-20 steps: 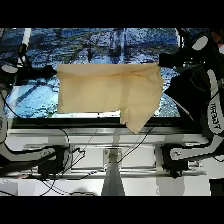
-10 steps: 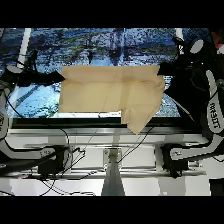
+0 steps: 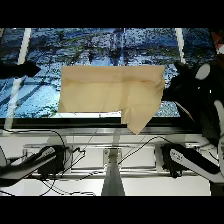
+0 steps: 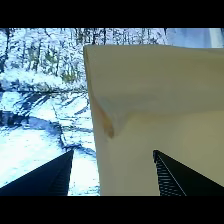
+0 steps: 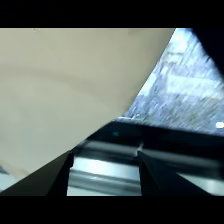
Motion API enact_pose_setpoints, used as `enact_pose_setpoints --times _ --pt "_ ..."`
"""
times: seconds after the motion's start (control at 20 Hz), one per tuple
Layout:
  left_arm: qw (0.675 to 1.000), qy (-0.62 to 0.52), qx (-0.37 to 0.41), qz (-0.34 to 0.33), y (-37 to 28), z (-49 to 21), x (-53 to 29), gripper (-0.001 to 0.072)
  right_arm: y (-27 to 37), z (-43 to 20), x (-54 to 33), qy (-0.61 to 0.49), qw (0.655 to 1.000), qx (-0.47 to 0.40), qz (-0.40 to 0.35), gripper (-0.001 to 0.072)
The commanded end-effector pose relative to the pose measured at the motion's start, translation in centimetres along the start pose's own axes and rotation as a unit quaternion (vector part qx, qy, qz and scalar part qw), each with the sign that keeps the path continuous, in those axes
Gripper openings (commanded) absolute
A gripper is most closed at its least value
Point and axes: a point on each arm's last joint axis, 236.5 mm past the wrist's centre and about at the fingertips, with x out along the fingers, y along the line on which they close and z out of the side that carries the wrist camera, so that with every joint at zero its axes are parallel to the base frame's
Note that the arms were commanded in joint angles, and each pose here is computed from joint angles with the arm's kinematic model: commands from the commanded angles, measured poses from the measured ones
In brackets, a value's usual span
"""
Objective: Fold the clothes and pants, and hang the long-sleeved shirts on hangers.
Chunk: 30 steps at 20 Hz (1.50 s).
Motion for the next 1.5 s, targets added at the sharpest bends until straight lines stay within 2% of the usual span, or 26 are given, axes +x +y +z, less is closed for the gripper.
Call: enact_pose_setpoints --times 0.0,0.2,0.25,0.3,0.35,0.55,0.7,0.75,0.85,1.15,1.2,1.25,1.3,1.45 --pt "1.0 -0.006 -0.012 0.01 0.1 -0.1 -1.6 0.0534 2.7 -5.8 4.7 -0.008 0.994 0.086 0.072 0.0446" --pt "0.999 0.024 -0.037 0.003 0.9 -2.7 0.3 0.0531 6.2 -7.2 9.5 -0.023 0.961 0.207 0.181 0.0446" --pt "0.998 0.034 -0.049 0.002 1.3 -3.7 0.8 0.0531 6.3 -7.4 10.2 -0.028 0.957 0.218 0.19 0.0444" --pt "0.997 0.045 -0.061 0.0 1.7 -4.8 1.3 0.0531 6.2 -7.6 10.6 -0.032 0.956 0.22 0.19 0.0388" --pt "0.996 0.054 -0.074 -0.001 2.1 -5.8 1.7 0.0531 6.0 -7.7 10.9 -0.035 0.958 0.216 0.187 0.0301" --pt "0.987 0.098 -0.13 -0.011 3.1 -10.8 3.1 0.0531 5.0 -6.3 11.0 -0.07 0.96 0.209 0.172 0.0296" --pt "0.977 0.132 -0.169 -0.022 3.2 -14.6 4.2 0.0531 4.5 -5.4 10.9 -0.09 0.959 0.213 0.165 0.0164" --pt "0.973 0.144 -0.178 -0.026 2.9 -15.8 4.6 0.053 4.5 -5.3 10.9 -0.092 0.959 0.213 0.164 0.0162" --pt "0.965 0.169 -0.195 -0.039 2.2 -18.1 5.2 0.053 4.5 -5.4 10.9 -0.092 0.959 0.212 0.165 0.0013" --pt "0.94 0.235 -0.236 -0.072 -0.3 -24.4 6.7 0.053 4.5 -5.3 10.9 -0.094 0.962 0.199 0.164 0.0013" --pt "0.94 0.232 -0.239 -0.072 -0.2 -24.7 7.2 0.0505 4.5 -5.3 10.9 -0.094 0.962 0.199 0.163 0.0013" --pt "0.941 0.226 -0.238 -0.077 -0.2 -24.6 7.6 0.0402 4.5 -5.3 10.9 -0.096 0.963 0.191 0.163 0.0013" --pt "0.942 0.222 -0.238 -0.085 -0.4 -24.4 8.1 0.0334 4.6 -5.0 10.6 -0.103 0.968 0.164 0.161 0.0013" --pt "0.94 0.233 -0.228 -0.099 -1.1 -24.9 8.9 0.0321 4.8 -3.1 9.0 -0.133 0.972 0.111 0.16 0.0013"
